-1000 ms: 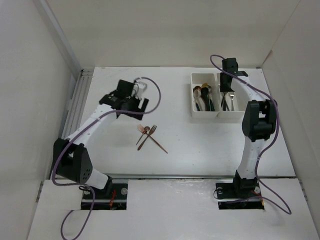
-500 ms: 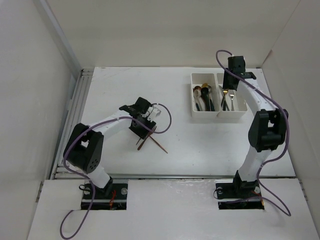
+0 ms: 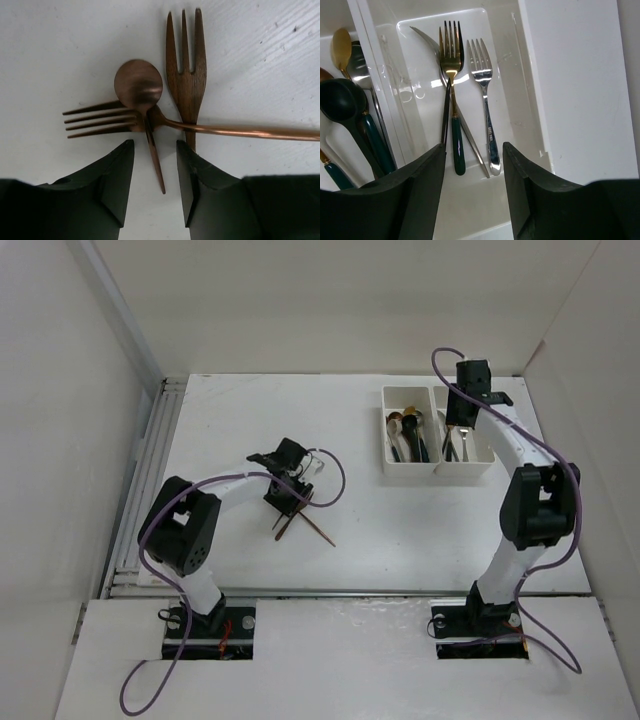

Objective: Sort the eating utensils into containers

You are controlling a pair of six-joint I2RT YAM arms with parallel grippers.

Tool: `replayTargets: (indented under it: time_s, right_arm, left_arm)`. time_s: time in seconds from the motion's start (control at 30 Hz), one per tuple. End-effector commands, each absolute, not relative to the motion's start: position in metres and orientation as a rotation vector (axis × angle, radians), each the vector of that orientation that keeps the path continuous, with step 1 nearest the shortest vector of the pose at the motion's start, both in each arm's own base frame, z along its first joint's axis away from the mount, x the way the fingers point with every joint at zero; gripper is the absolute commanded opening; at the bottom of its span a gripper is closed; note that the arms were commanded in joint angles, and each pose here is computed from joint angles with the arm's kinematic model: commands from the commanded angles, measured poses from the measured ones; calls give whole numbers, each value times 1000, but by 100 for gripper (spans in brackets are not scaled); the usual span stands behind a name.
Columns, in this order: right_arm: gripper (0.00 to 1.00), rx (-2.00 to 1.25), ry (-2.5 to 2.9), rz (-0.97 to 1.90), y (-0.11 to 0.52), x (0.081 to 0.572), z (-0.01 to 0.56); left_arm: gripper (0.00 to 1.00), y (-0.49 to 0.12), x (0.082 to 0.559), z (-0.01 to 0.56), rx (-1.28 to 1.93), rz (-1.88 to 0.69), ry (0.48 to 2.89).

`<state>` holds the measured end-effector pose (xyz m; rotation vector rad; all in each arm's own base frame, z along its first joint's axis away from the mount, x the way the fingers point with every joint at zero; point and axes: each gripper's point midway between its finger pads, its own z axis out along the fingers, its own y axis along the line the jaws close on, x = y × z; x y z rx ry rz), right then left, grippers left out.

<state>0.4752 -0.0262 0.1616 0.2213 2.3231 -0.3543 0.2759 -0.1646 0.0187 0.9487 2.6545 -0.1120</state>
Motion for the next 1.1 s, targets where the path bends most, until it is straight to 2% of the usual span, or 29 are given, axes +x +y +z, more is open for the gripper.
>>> replayTargets:
  time_s: [0.0, 0.13, 0.2, 0.23, 0.27, 0.43, 0.57, 0.77, 0.9, 0.97, 1.03, 1.07]
  right_arm:
    - [55, 263, 2204, -313, -28, 480, 197]
    - [55, 256, 2186, -312, -28, 478, 207]
    - [55, 262, 2175, -320, -30, 477, 209]
    - [55, 262, 2175, -320, -30, 477, 209]
    - [55, 262, 2175, -320, -30, 477, 209]
    - [56, 260, 2157, -305, -28, 476, 218]
    - [56, 258, 2135, -289, -27, 471, 229]
    - [56, 189, 2089, -221, 11, 465, 254]
    - [56, 101, 2020, 27, 63, 457, 292]
    - [60, 4, 1993, 303, 115, 444, 303]
    - [80, -73, 1842, 563, 160, 430, 341]
    - [85, -153, 1804, 698, 187, 416, 350]
  left_arm:
    - [36, -165, 274, 13, 934, -124, 2689]
    - [35, -166, 267, 8, 952, -151, 2726]
    - [26, -165, 266, 5, 955, -148, 2736]
    - [7, -162, 264, 1, 960, -129, 2758]
    - [0, -160, 263, -4, 964, -107, 2778]
    - [0, -161, 267, -1, 923, -127, 2795]
    - [0, -162, 288, 25, 817, -184, 2774]
    - [0, -181, 333, 121, 729, -301, 2548]
    - [0, -190, 345, 178, 683, -345, 2424]
    - [0, -194, 351, 213, 648, -385, 2339]
    - [0, -196, 358, 240, 584, -421, 2273]
    - [0, -195, 366, 269, 544, -431, 2190]
